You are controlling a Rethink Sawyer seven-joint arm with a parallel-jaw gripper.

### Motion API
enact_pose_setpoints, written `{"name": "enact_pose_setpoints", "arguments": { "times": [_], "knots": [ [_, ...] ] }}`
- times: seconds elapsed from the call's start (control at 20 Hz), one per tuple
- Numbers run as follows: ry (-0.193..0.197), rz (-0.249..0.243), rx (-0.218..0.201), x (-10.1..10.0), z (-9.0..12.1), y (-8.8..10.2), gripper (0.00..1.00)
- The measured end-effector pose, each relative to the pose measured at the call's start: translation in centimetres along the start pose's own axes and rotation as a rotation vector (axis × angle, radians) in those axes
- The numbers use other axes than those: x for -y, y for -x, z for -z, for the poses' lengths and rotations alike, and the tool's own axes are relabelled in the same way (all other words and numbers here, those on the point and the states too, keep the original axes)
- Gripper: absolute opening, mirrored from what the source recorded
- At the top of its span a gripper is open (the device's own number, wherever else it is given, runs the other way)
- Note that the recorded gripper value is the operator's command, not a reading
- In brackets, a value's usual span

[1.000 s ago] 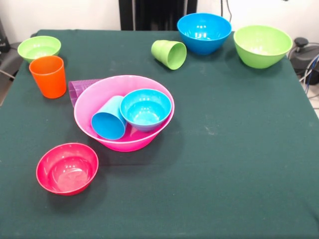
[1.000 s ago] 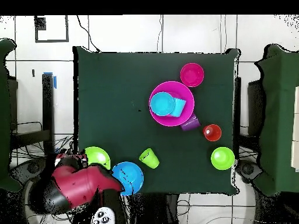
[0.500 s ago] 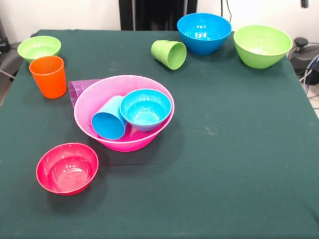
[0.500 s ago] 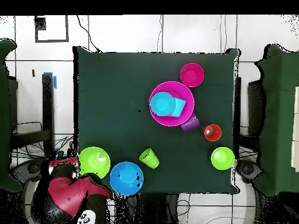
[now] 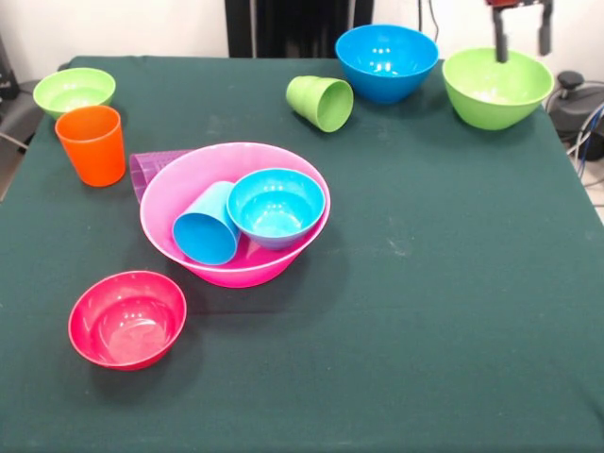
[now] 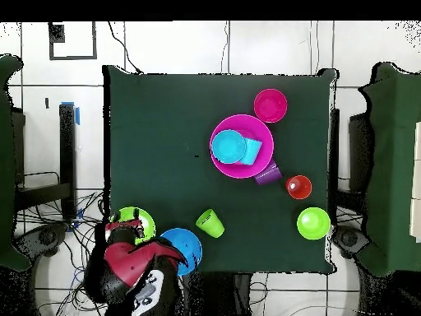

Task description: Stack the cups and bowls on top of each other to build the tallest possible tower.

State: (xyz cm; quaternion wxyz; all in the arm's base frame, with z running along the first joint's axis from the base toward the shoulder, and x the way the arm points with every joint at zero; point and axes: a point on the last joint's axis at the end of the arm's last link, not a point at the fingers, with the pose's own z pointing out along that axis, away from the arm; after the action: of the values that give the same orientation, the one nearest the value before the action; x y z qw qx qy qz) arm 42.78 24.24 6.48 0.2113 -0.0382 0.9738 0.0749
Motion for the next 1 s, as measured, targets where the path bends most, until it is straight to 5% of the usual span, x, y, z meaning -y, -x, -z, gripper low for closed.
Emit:
{"name": "enact_pose_setpoints", "arguments": {
  "times": [0.35,0.6,1.0],
  "knots": [
    [-0.038,0.031,-0.024,2.5,-1.2,-1.0,1.0],
    [-0.102,0.105,0.002,3.2,-2.8,-0.5,1.0],
    [-0.139,0.174,0.061,3.3,-4.1,2.0,1.0]
  ]
}}
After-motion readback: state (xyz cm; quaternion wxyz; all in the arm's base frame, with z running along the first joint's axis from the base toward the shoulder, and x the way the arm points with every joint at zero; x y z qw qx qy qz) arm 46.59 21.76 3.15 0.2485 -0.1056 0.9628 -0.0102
